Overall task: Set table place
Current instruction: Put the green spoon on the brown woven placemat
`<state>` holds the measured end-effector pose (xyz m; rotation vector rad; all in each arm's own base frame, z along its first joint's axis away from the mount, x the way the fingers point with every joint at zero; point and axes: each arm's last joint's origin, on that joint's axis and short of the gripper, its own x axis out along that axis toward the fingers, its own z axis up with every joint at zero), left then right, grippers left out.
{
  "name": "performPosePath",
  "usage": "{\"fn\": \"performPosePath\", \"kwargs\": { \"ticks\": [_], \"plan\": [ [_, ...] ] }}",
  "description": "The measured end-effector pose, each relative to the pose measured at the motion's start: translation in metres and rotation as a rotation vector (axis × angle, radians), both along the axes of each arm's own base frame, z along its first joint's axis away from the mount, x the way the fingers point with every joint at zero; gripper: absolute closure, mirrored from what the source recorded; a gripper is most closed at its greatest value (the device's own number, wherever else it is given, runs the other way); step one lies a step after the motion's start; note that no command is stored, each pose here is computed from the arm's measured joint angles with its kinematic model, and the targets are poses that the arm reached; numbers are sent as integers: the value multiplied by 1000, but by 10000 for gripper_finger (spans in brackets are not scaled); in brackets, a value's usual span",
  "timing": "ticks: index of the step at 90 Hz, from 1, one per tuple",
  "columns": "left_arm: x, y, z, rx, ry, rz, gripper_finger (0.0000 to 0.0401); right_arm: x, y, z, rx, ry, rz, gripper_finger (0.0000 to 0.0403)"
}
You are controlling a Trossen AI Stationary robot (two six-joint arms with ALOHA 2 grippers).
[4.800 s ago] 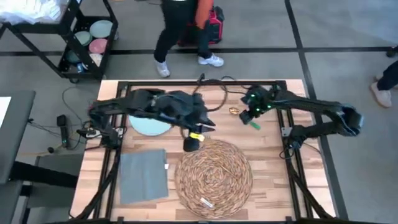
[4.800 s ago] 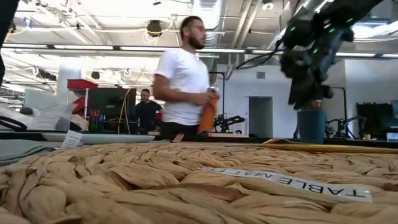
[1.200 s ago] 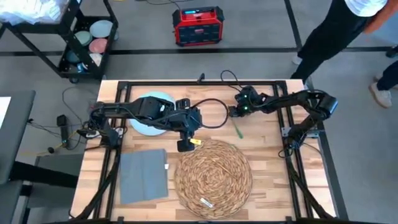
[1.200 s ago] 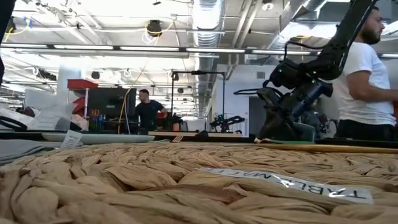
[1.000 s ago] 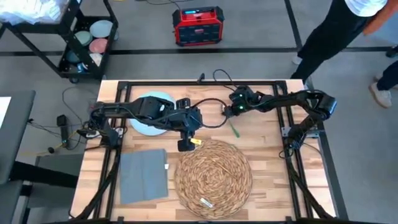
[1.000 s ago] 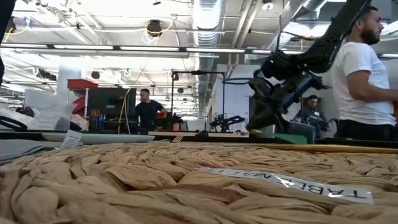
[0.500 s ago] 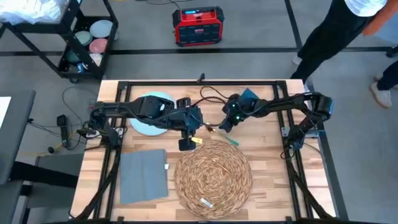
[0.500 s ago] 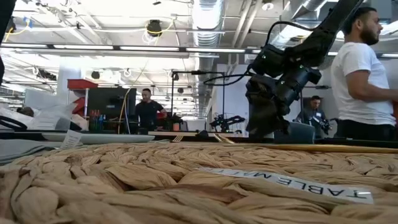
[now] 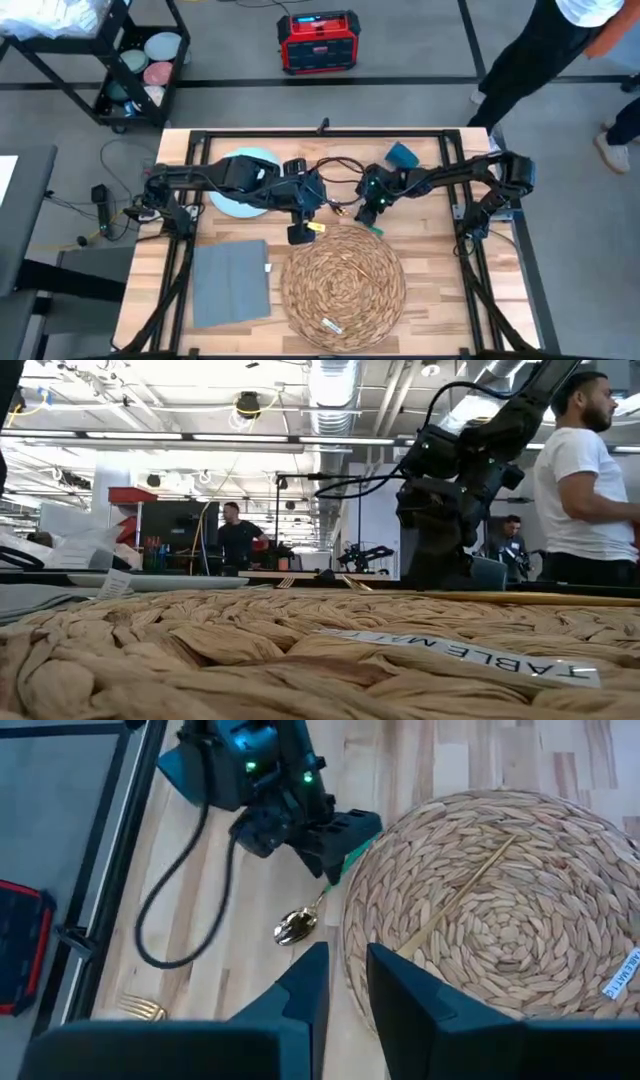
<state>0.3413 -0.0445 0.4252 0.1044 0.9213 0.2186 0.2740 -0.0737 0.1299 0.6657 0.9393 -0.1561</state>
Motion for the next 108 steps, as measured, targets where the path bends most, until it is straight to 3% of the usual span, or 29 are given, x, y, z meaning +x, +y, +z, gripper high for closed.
{"fn": "performPosePath", "kwargs": {
  "ticks": [43, 59, 77, 90, 108],
  "plan": [
    [0, 0, 0, -28, -9, 37, 349, 24, -4, -22, -26, 86, 35, 275],
    [0, 0, 0, -32, -6, 42, 349, 25, -5, -25, -61, 127, 41, 314],
    [-1, 0, -1, -26, -2, 36, 349, 20, -8, -27, -120, 182, 38, 392],
    [-1, 0, -1, -26, 0, 36, 349, 16, -14, -25, -124, 207, 5, 400],
    [-1, 0, -1, -22, 0, 37, 349, -6, -13, 5, -159, 260, -62, 402]
  ]
}}
